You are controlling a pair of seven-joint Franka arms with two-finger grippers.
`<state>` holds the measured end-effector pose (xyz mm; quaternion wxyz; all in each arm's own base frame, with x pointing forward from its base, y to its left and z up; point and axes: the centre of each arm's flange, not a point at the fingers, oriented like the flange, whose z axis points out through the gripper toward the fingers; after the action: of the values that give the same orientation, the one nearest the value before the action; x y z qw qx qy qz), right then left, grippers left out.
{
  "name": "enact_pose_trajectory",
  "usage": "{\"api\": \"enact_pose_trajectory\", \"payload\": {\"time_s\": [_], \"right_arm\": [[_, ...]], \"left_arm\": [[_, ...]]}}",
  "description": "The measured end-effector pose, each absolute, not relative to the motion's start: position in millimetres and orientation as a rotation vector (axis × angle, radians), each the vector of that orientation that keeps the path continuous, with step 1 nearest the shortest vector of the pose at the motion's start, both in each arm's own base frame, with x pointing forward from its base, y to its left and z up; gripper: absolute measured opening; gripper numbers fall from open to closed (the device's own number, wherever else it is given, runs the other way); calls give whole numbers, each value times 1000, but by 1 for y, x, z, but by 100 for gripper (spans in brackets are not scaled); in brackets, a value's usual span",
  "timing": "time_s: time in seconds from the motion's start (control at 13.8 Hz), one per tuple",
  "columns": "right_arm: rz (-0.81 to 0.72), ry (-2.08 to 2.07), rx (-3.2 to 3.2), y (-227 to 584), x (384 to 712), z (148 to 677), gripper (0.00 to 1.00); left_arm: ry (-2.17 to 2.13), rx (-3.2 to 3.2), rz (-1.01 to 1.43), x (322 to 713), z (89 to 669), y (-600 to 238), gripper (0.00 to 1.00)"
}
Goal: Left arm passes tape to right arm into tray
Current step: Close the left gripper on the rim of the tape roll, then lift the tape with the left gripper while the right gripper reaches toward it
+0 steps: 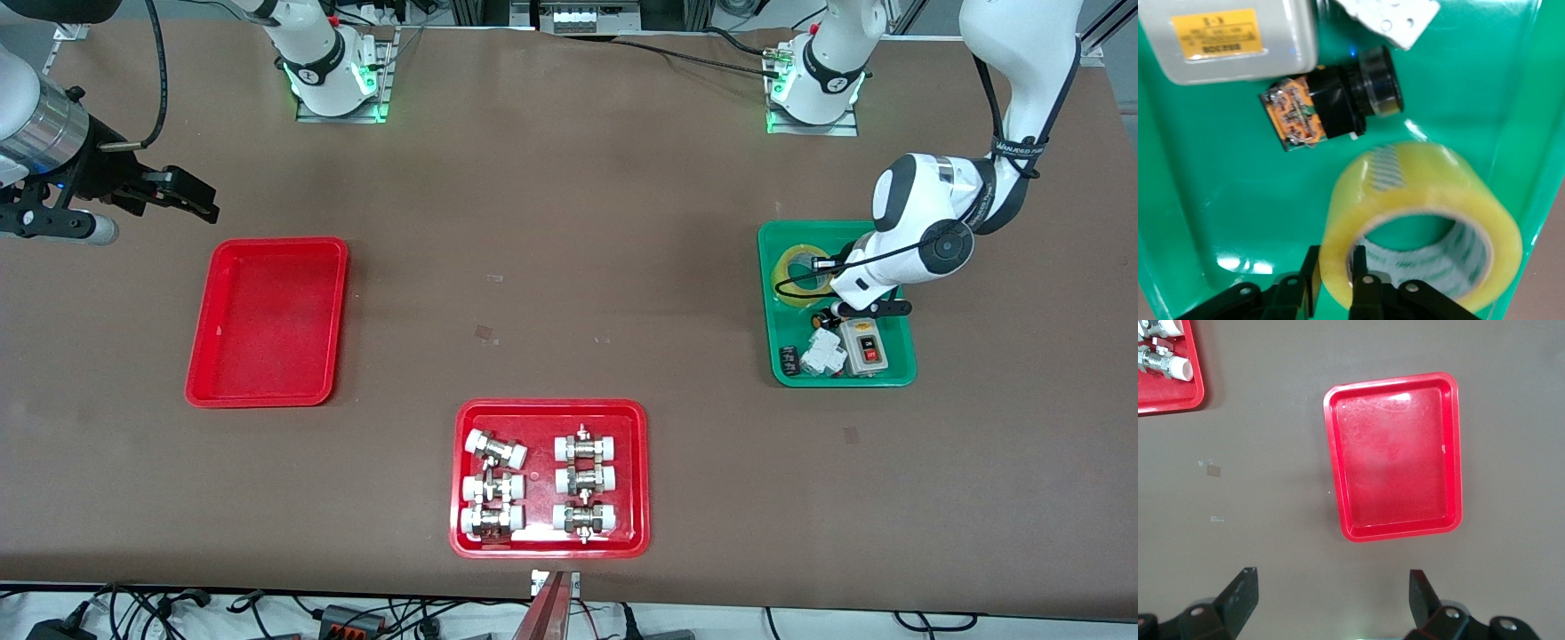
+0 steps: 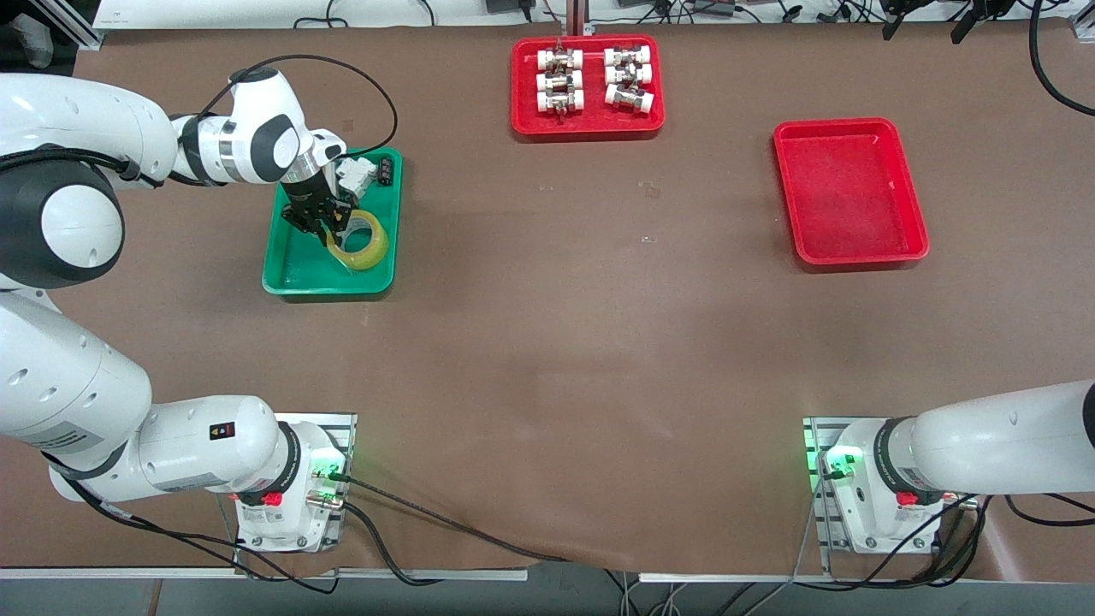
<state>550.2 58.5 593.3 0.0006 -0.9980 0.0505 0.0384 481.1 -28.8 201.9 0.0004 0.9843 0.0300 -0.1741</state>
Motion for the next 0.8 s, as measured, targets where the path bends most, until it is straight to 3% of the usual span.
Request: {"api": "enact_pose_trajectory", "payload": {"time_s": [0.43,0.8], "right_arm": [[121,159,-3134,59,550,593,100],[122,159,-3134,59,550,593,100]], "left_arm": [[87,3097,-614,480,225,-29,22],[21,3105,-666,526,336,-55,22]]}}
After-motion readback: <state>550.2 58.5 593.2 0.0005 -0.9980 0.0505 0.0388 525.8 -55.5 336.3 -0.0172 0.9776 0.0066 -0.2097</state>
